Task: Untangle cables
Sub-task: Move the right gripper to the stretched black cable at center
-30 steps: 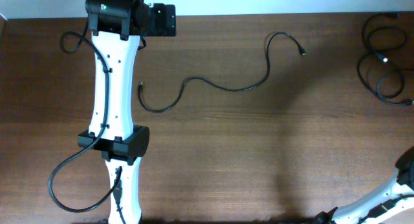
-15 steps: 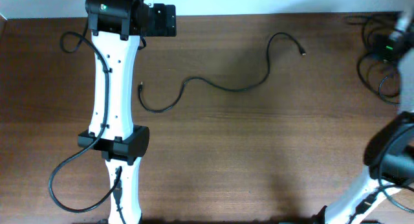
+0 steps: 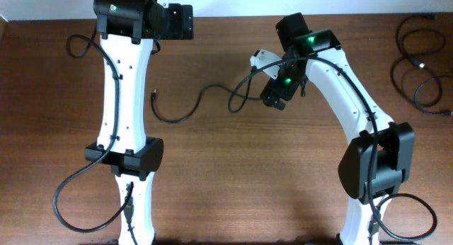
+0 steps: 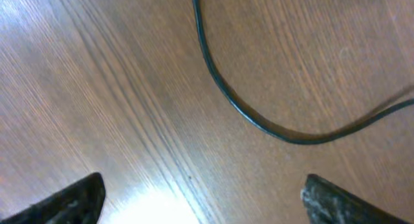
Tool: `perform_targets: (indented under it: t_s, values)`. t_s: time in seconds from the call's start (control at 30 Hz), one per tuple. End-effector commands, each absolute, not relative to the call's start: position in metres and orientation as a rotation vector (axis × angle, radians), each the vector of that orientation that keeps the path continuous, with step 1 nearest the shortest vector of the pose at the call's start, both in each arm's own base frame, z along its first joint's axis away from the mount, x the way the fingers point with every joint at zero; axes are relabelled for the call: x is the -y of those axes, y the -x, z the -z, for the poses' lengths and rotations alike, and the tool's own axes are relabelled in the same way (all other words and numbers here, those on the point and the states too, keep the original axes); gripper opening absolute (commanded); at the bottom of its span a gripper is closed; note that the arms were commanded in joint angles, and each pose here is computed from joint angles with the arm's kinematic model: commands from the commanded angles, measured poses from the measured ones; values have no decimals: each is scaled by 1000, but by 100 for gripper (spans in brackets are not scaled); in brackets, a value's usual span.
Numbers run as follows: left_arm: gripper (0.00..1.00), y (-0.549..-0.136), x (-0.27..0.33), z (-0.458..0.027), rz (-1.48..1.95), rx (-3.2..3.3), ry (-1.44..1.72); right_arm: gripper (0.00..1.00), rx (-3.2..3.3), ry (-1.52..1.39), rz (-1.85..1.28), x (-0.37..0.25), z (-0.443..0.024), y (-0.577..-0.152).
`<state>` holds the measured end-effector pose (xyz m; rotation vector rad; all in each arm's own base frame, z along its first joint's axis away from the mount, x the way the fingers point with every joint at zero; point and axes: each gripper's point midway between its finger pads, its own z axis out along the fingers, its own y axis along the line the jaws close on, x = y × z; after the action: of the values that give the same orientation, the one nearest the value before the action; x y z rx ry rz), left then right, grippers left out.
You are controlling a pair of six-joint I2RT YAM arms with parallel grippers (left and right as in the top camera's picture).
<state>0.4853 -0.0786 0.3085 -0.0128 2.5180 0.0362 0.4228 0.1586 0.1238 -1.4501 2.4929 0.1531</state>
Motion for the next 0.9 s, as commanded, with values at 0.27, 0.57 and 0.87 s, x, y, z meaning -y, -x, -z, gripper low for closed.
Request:
perform_targets:
  t_s: [0.27, 0.57, 0.87]
  values:
    - [99, -487, 81, -312, -33, -2504, -22, 99, -2080, 1697, -254, -190, -140, -443]
    - [99, -487, 81, -312, -36, -2502, -33, 94, -2203, 1818, -352, -188, -46, -440]
    - [99, -482, 83, -308, -19, -2529, -43, 61, -2275, 1844, -476, -191, 1, -428]
